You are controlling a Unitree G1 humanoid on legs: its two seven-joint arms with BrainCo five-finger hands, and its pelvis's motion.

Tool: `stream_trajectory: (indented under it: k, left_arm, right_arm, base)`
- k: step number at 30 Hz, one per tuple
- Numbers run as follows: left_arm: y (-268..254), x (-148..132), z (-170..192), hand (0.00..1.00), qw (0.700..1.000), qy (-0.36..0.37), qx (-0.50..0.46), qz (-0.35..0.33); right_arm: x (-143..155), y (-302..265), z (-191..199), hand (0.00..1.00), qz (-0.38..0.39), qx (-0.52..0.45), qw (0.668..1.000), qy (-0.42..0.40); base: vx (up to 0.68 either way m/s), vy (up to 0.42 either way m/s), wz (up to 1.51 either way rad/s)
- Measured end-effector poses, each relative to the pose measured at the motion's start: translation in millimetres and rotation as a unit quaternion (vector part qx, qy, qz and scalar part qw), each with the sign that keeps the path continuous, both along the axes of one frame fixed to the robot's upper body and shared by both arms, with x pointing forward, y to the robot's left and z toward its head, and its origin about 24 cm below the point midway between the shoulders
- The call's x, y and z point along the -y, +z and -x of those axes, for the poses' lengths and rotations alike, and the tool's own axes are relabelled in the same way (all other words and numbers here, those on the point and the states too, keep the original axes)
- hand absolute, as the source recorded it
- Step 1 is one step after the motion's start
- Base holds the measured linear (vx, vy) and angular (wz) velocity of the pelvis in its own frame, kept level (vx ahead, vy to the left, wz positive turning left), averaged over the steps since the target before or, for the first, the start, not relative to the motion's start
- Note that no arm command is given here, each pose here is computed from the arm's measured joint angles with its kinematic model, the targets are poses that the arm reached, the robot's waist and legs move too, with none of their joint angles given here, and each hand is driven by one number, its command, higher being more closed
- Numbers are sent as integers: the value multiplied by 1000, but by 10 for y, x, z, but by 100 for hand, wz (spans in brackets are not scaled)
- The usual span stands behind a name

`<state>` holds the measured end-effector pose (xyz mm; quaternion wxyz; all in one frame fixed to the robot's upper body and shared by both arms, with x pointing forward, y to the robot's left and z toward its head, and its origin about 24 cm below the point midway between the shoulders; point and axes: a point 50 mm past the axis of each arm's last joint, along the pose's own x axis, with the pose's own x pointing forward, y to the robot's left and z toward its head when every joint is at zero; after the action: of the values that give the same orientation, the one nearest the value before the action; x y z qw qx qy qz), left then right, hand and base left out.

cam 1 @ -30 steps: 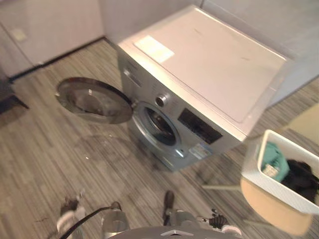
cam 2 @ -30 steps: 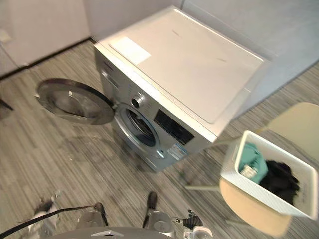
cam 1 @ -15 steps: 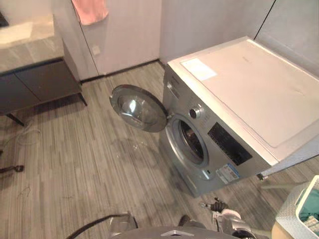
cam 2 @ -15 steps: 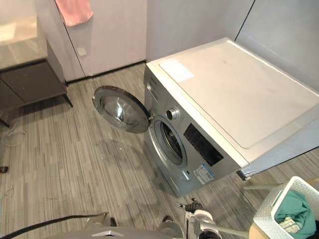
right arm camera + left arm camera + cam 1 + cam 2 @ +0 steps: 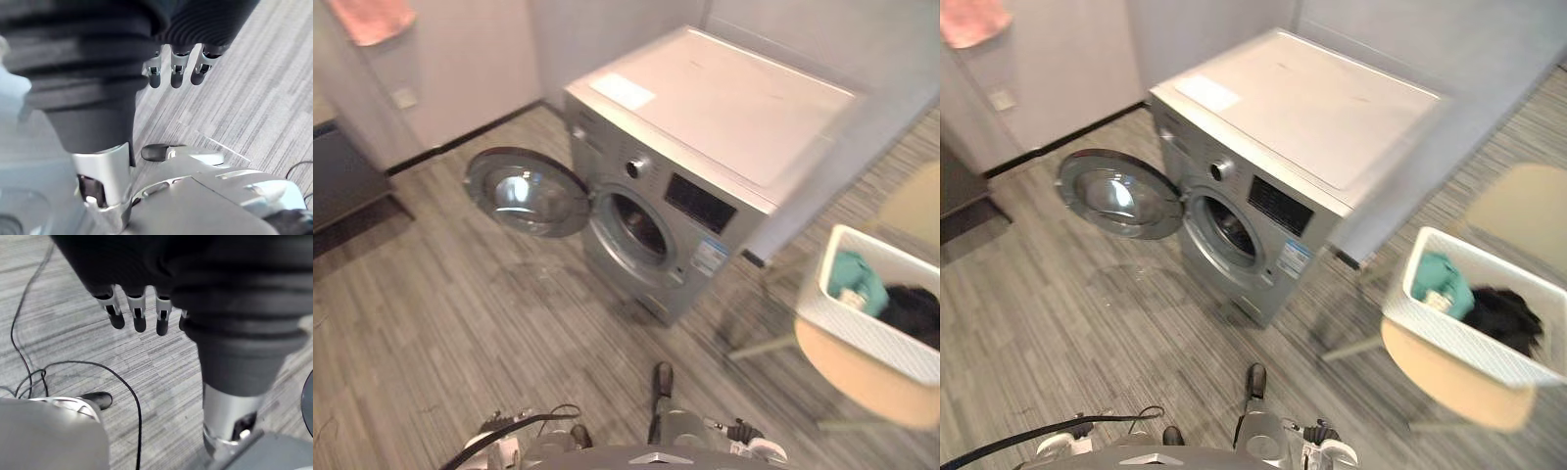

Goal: Pick up the laundry basket with both hands and put the clothes into the washing machine.

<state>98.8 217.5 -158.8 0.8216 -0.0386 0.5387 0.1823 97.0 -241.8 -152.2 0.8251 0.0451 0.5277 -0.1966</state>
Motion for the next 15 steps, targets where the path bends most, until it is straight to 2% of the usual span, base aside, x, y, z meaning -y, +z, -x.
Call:
stream_trajectory:
  k: [5,12,15]
  left_arm:
    - [4,-93,75,0,1000,27,-8,-14]
    - [-60,32,181,0,999,36,-34,10]
    - [-36,14,87,0,1000,13,-26,3]
  right_arm:
    - [-135,-106,343,0,-26,-38,997,-54]
    - [4,-35,48,0,-5,-24,999,-22]
    - [-172,-26,-149,0,-19,-7,999,26]
  base:
    - [1,-84,-98]
    - [-90,-201,-131]
    - [-174,-200,-55]
